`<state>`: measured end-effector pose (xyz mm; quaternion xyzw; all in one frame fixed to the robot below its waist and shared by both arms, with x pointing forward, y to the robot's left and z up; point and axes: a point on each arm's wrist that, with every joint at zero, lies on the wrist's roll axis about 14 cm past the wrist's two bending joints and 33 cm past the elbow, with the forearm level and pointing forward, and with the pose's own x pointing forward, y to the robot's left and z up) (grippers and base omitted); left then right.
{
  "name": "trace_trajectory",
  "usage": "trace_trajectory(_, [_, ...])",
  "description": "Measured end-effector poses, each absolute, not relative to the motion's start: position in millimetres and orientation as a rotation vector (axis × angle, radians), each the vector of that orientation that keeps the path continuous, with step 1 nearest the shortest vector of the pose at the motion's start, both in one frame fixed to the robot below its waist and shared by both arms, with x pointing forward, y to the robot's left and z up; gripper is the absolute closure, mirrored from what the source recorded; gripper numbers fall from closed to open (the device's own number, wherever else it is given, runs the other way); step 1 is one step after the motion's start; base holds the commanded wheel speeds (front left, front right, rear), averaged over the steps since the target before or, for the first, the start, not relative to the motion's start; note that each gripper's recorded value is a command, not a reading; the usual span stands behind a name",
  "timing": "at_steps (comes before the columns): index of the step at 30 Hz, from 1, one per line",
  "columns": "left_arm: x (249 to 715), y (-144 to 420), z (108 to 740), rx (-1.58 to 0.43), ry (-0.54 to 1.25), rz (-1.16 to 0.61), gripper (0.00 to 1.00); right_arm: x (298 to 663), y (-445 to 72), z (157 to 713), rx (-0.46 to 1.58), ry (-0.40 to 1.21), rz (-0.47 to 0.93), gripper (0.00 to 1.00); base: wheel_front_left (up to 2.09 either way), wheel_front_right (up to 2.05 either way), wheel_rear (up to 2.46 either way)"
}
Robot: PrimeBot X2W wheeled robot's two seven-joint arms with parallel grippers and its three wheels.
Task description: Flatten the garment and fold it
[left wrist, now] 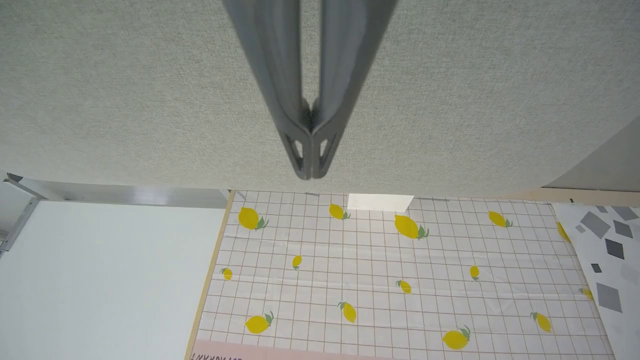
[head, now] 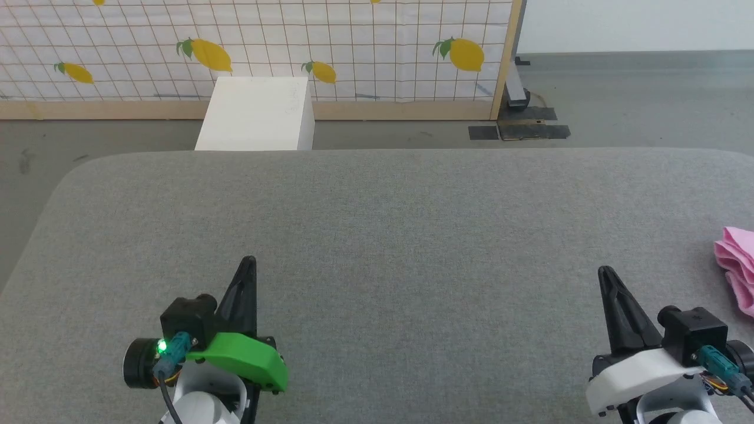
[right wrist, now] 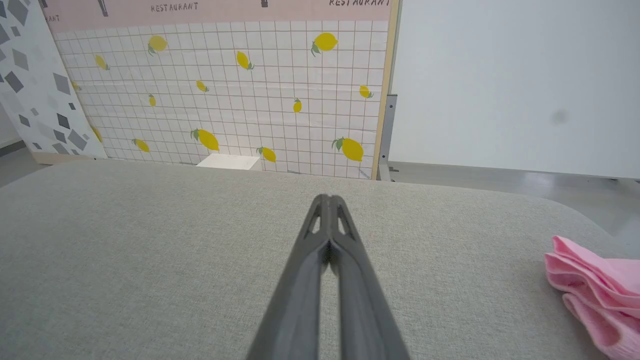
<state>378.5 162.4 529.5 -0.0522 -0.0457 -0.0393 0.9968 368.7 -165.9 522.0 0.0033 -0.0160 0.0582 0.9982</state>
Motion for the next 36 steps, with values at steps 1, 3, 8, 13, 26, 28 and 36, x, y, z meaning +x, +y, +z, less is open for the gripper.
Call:
trace_trajectory(1, [378.5, 162.5, 529.3, -0.103, -0.088, -0.078, 1.0, 368.6, -165.7, 521.9, 0.006, -0.032, 0.117, 1.0, 0.0, 0.0, 0.0])
trace_trajectory(3, [378.2, 162.6, 528.7, -0.099, -0.085, -0.078, 1.0, 368.5, -165.6, 521.6, 0.006, -0.029, 0.117, 1.0, 0.0, 0.0, 0.0])
trace_trajectory(8, [377.7, 163.5, 527.9, -0.092, -0.078, -0.073, 1.0, 368.3, -165.2, 521.2, 0.004, -0.025, 0.118, 1.0, 0.0, 0.0, 0.0])
trace_trajectory(13, [378.4, 164.6, 529.4, -0.087, -0.076, -0.068, 1.0, 368.1, -164.9, 520.7, -0.002, -0.02, 0.119, 1.0, 0.0, 0.0, 0.0])
trace_trajectory(26, [378.1, 166.6, 530.1, -0.052, -0.066, -0.059, 1.0, 367.4, -164.3, 519.5, -0.012, -0.009, 0.121, 1.0, 0.0, 0.0, 0.0])
trace_trajectory(28, [378.2, 166.7, 530.0, -0.051, -0.062, -0.058, 1.0, 367.6, -164.2, 519.6, -0.013, -0.007, 0.121, 1.0, 0.0, 0.0, 0.0])
trace_trajectory(36, [377.5, 167.8, 529.5, -0.037, -0.053, -0.051, 1.0, 367.6, -163.9, 519.9, -0.015, -0.004, 0.122, 1.0, 0.0, 0.0, 0.0])
